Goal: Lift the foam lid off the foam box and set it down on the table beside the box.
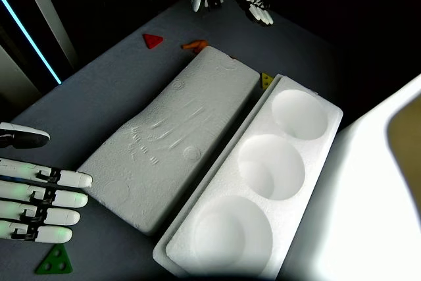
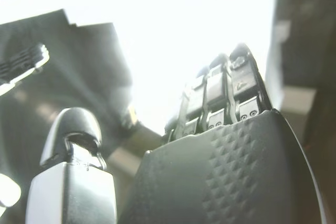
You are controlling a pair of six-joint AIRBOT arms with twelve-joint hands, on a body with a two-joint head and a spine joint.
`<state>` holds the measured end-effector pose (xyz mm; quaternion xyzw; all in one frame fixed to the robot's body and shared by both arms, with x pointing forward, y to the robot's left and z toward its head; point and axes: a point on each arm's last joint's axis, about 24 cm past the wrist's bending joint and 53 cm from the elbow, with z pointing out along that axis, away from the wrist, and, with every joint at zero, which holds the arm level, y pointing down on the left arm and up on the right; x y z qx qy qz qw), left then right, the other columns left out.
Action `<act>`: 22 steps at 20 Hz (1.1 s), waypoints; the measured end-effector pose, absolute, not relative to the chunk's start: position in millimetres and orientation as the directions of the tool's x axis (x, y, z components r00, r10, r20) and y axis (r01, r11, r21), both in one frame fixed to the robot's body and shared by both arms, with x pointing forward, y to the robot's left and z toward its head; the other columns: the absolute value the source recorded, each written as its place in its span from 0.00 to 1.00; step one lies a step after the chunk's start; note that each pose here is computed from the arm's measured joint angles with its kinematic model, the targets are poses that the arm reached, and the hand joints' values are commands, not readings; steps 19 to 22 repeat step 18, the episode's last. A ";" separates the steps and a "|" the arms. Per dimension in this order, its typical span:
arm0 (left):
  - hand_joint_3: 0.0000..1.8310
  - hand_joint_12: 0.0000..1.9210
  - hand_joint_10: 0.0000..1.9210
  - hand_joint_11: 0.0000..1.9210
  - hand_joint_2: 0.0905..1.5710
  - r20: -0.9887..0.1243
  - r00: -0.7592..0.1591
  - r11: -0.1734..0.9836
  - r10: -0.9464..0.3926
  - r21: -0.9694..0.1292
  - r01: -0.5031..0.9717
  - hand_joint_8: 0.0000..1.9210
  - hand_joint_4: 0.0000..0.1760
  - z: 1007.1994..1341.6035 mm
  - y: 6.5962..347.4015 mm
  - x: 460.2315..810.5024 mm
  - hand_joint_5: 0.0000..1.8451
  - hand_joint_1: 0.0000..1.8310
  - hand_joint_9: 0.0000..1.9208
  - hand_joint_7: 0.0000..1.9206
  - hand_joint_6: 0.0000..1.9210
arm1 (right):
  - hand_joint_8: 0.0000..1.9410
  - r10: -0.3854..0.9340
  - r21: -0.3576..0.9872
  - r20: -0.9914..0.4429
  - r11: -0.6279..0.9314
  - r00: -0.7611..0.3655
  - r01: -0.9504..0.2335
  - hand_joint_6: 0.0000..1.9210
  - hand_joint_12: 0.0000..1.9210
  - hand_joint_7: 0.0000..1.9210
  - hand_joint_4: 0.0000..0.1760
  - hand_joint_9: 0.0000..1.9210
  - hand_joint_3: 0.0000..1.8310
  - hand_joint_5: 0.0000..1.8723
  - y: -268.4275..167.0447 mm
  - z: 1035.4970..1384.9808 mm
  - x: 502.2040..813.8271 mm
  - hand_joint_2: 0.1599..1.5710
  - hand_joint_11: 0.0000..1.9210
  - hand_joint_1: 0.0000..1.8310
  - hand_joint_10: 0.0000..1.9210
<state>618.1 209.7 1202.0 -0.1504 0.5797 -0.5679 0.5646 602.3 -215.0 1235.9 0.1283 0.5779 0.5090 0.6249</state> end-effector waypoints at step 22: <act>0.00 0.00 0.00 0.00 0.77 -0.639 -0.396 0.329 -0.659 -0.719 0.612 0.00 0.29 1231.8 133.4 646.0 0.00 0.07 0.00 0.00 0.00 | 0.00 0.656 0.610 -0.727 0.479 -0.204 -0.631 0.00 0.00 0.00 0.06 0.00 0.00 0.00 -142.7 1266.7 634.1 0.84 0.00 0.09 0.00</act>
